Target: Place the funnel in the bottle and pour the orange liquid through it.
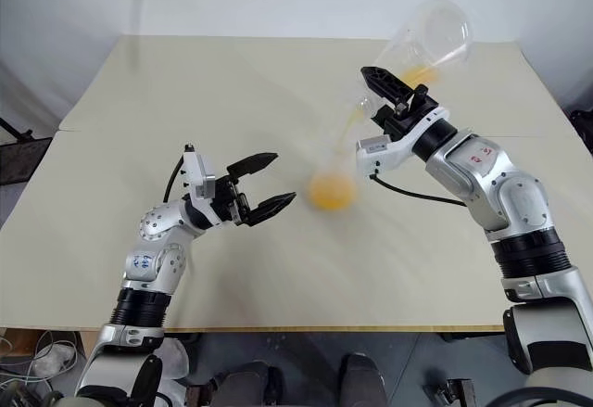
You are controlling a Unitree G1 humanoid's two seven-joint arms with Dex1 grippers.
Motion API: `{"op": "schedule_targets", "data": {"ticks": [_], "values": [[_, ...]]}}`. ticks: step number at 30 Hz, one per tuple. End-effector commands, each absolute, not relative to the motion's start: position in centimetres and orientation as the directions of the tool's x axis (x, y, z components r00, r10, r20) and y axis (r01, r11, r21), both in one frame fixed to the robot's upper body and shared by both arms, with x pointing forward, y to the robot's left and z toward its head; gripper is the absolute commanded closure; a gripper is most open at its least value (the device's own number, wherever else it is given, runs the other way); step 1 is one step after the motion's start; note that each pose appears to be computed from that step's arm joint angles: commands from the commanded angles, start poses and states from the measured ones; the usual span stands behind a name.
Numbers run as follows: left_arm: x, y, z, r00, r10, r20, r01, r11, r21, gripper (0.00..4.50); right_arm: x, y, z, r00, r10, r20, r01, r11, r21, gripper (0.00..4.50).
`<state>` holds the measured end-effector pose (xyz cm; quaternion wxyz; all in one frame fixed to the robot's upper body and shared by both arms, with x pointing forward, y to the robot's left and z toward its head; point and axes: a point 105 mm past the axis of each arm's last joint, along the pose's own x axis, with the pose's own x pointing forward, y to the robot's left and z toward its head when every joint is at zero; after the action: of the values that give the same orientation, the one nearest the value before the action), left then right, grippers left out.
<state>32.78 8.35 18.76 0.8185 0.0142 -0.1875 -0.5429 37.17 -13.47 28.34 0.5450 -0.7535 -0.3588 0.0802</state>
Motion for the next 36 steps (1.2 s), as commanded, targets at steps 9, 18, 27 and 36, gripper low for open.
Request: {"op": "schedule_targets", "data": {"ticks": [9,18,27,36], "values": [[32.35,8.17,19.84,0.315,-0.889,0.331,0.878,0.405,0.253,0.0,36.44,-13.61,29.39,0.705,0.641,0.302,0.507,-0.159,-0.847,2.05],[32.38,8.06,19.86,0.315,-0.888,0.335,0.878,0.407,0.251,0.0,36.44,-13.58,29.38,0.702,0.646,0.3,0.512,-0.165,-0.843,2.05],[32.4,7.99,19.83,0.314,-0.887,0.338,0.879,0.406,0.249,0.0,36.47,-13.66,29.42,0.702,0.651,0.288,0.516,-0.186,-0.836,2.05],[32.38,7.97,19.77,0.315,-0.886,0.34,0.879,0.407,0.247,0.0,36.49,-13.56,29.66,0.696,0.658,0.289,0.521,-0.185,-0.833,2.05]]}}
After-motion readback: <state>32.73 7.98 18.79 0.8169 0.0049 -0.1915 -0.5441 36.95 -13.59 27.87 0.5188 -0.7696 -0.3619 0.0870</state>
